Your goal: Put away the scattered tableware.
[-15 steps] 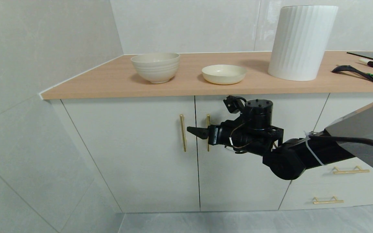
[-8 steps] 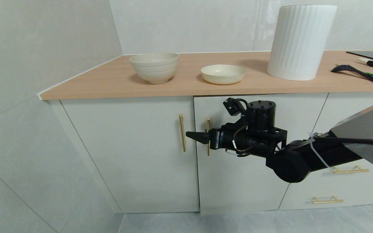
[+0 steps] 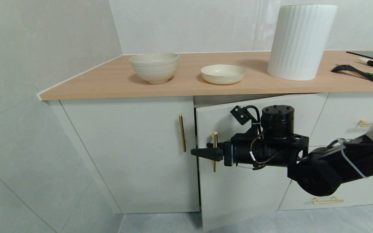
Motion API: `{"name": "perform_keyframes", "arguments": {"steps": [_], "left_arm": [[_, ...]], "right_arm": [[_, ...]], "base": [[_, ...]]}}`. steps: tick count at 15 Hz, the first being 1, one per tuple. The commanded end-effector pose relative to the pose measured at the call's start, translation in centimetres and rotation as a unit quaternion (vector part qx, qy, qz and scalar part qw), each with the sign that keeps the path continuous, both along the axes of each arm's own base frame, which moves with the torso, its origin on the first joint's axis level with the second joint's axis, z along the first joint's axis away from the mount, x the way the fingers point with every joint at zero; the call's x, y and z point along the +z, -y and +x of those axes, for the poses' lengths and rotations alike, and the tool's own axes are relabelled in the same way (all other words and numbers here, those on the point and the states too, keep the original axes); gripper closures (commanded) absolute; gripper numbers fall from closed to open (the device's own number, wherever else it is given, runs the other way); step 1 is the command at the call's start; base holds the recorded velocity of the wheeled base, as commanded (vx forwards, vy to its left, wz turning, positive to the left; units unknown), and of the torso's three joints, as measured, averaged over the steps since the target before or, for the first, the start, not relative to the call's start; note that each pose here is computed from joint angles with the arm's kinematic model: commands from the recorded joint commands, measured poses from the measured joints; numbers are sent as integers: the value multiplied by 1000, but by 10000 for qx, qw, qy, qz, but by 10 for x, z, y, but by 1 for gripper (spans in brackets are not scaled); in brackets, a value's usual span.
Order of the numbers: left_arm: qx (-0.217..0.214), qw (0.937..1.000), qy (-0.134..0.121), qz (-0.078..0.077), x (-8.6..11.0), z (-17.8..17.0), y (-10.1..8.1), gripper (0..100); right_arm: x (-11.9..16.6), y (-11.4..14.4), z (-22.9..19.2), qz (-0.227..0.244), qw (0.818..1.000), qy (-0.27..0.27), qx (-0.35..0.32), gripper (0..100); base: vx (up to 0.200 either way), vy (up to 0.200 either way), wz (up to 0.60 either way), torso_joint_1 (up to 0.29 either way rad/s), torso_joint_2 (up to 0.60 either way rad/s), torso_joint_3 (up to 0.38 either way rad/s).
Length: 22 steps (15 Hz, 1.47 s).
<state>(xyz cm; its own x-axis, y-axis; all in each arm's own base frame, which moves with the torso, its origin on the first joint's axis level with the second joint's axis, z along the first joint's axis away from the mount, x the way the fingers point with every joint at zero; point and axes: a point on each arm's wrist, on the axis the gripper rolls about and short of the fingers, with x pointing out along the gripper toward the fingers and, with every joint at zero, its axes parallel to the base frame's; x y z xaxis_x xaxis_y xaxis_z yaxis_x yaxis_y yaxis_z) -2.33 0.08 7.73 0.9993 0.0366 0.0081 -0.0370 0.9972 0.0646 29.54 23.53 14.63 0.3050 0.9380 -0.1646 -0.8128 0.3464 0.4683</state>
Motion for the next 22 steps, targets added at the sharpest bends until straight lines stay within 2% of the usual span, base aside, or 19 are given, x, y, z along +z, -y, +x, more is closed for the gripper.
{"name": "perform_keyframes", "arguments": {"steps": [1,2,3,5,6,7,8,9,10,11,12,13,14,17,21,22], "left_arm": [[-279,9989,373,86,26,-8,1,0],[-725,9972,131,90,45,-7,3,0],[-819,9966,-66,106,51,-3,4,0],[-901,9939,-636,86,61,14,4,0],[-1040,9901,-938,39,71,27,5,0],[-1320,9821,-1340,-32,84,46,6,0],[-1418,9790,-1466,-44,89,53,6,0],[-1833,9677,-1729,-25,103,76,11,0],[-2261,9564,-1846,61,108,86,18,0],[-2702,9408,-2038,180,110,97,27,0],[-2792,9363,-2119,211,109,101,31,0],[-2860,9233,-2536,370,108,124,45,0],[-2889,9201,-2617,391,109,139,52,0],[-3119,9168,-2456,432,108,173,76,0],[-3280,9098,-2488,527,103,203,103,0],[-3320,9085,-2482,522,103,211,109,100]], "right_arm": [[6,6,-9,22,10000,22,40,0],[3,11,-15,-20,9999,-62,115,0],[1,14,-20,-54,9997,-132,175,0],[-3,19,-26,-111,9995,-212,229,0],[-5,21,-30,-132,9993,-244,237,0],[-11,25,-35,-122,9994,-217,231,0],[-12,27,-37,-96,9995,-180,231,0],[-15,31,-42,70,9997,45,230,0],[-16,32,-44,192,9994,186,228,0],[-19,33,-46,205,9993,205,235,0],[-19,33,-47,205,9993,205,235,0],[-20,31,-48,197,9992,191,281,0],[-21,29,-50,189,9992,178,312,0],[-26,31,-53,131,9994,97,319,0],[-28,30,-57,99,9992,60,374,0],[-28,30,-57,93,9992,54,374,0]], "base": [[0,0,0,0,0,0],[0,0,0,0,0,0],[0,0,0,0,0,0],[0,0,0,0,0,0],[0,0,0,0,0,0],[0,0,0,0,0,0],[0,0,0,0,0,0],[0,0,0,0,0,0],[0,0,0,0,0,0],[0,0,0,0,0,0],[0,0,0,0,0,0],[0,0,0,0,0,0],[0,0,0,0,0,0],[0,0,0,0,0,0],[0,0,0,0,0,0],[0,0,0,0,0,0]]}}
